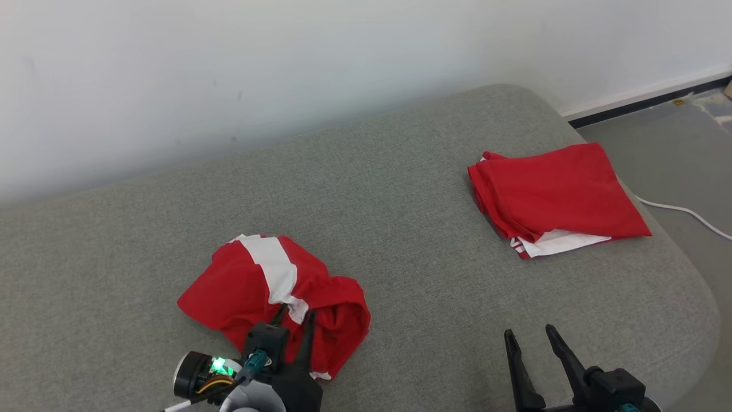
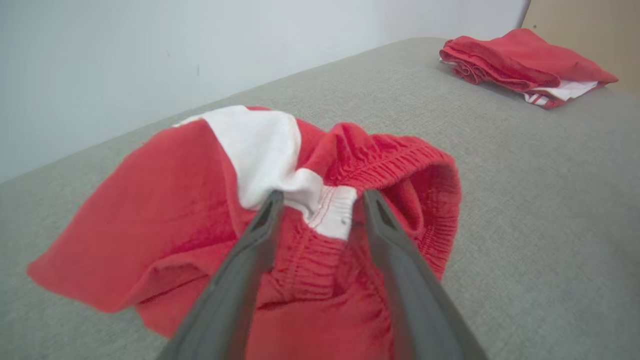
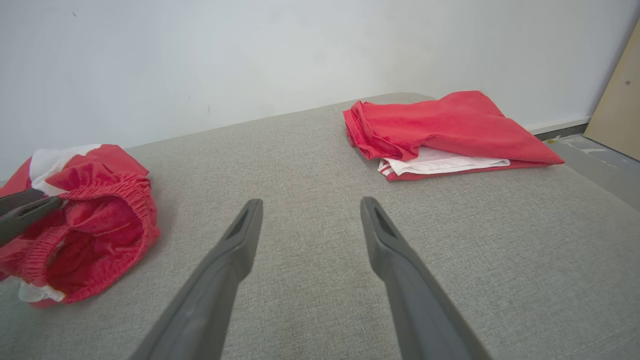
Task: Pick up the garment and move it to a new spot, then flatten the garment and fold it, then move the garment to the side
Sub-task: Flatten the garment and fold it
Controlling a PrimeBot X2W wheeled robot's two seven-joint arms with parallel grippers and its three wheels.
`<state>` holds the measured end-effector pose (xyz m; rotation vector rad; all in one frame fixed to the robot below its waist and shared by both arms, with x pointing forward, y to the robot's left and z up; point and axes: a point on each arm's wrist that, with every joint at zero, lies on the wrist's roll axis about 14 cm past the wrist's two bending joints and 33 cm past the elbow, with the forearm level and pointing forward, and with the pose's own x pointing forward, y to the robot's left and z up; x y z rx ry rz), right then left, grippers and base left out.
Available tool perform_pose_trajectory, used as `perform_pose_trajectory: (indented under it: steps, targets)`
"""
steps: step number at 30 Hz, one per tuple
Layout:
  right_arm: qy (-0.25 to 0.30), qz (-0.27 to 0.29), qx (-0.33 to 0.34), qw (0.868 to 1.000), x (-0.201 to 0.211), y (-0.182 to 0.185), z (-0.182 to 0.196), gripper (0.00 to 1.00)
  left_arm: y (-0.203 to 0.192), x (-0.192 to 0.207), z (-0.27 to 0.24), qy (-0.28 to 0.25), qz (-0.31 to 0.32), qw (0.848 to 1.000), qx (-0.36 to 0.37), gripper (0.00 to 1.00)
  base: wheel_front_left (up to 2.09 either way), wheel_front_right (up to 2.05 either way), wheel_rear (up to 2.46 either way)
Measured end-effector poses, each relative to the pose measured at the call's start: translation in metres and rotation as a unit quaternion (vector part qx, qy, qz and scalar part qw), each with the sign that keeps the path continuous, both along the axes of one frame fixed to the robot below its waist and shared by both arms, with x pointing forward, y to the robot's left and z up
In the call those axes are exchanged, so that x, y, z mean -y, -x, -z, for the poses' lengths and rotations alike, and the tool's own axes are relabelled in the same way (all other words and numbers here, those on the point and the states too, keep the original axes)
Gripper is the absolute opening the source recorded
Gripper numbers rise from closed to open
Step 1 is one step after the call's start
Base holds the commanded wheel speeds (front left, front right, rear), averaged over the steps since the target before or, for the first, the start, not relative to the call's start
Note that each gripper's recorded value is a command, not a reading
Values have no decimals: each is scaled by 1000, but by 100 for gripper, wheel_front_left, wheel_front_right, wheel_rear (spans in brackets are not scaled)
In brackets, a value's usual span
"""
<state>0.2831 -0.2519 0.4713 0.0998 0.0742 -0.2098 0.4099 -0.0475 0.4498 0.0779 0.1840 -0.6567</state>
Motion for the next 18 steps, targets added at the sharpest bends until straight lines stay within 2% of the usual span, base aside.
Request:
perform_pose_trajectory:
  steps: [9,14,18]
  targets:
    - [-3,-9,2,1000,-5,-5,0,100,-16,9,-26,20,6,999,27,0,0,0,0]
    - [-5,-11,1,1000,-6,-8,1,100,-33,33,-88,70,35,992,98,0,0,0,0]
    - [-7,-13,3,1000,-7,-10,2,100,-42,56,-159,124,70,974,175,0,0,0,0]
